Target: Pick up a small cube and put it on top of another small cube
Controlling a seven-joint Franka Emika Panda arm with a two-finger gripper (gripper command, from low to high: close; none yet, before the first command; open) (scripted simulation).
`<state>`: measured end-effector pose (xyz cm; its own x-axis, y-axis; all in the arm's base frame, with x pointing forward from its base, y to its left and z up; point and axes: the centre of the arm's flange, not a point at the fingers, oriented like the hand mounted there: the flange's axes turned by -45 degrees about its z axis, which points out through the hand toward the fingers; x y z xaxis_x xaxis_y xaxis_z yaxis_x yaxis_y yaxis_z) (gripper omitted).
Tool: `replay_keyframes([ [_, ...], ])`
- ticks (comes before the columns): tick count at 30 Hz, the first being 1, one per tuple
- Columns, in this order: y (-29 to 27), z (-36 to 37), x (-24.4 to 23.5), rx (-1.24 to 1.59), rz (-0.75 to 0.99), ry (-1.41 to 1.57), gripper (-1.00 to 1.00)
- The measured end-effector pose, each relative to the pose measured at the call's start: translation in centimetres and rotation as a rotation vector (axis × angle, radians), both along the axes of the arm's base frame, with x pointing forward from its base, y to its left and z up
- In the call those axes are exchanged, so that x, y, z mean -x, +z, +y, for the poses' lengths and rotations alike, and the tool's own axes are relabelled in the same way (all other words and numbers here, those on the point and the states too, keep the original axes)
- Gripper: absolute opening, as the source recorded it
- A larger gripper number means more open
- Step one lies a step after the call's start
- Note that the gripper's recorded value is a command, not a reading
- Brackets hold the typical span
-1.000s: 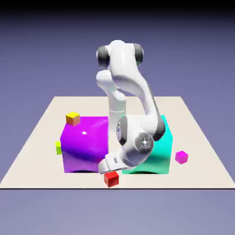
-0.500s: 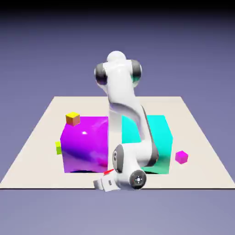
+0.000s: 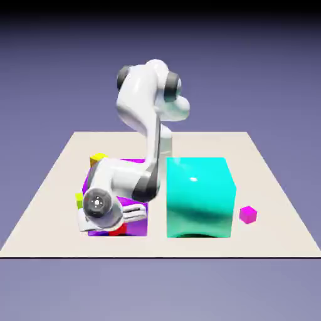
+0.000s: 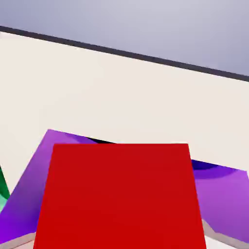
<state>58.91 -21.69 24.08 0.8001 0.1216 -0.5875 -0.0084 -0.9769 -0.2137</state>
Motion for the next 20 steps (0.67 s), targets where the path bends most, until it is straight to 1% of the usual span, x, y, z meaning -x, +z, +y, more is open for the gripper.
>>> replay_keyframes([
  [3, 3.2, -7.1, 3.2, -0.053, -0.109, -0.163, -1.00],
  [5, 3.9, -12.0, 7.0, -0.062, -0.130, -0.314, -1.00],
  [9, 0.1, -20.1, 19.6, -0.023, 0.072, -0.750, -1.00],
  [10, -0.9, -20.9, 22.0, -0.011, 0.132, -0.824, -1.00],
  [13, -4.6, -20.1, 25.2, 0.051, 0.347, -0.898, -1.00],
  [17, -9.1, -17.3, 27.5, 0.056, 0.366, -0.903, -1.00],
  [18, -9.8, -16.7, 27.9, 0.057, 0.367, -0.903, 1.00],
  [20, -9.8, -16.7, 27.9, 0.058, 0.368, -0.901, 1.00],
])
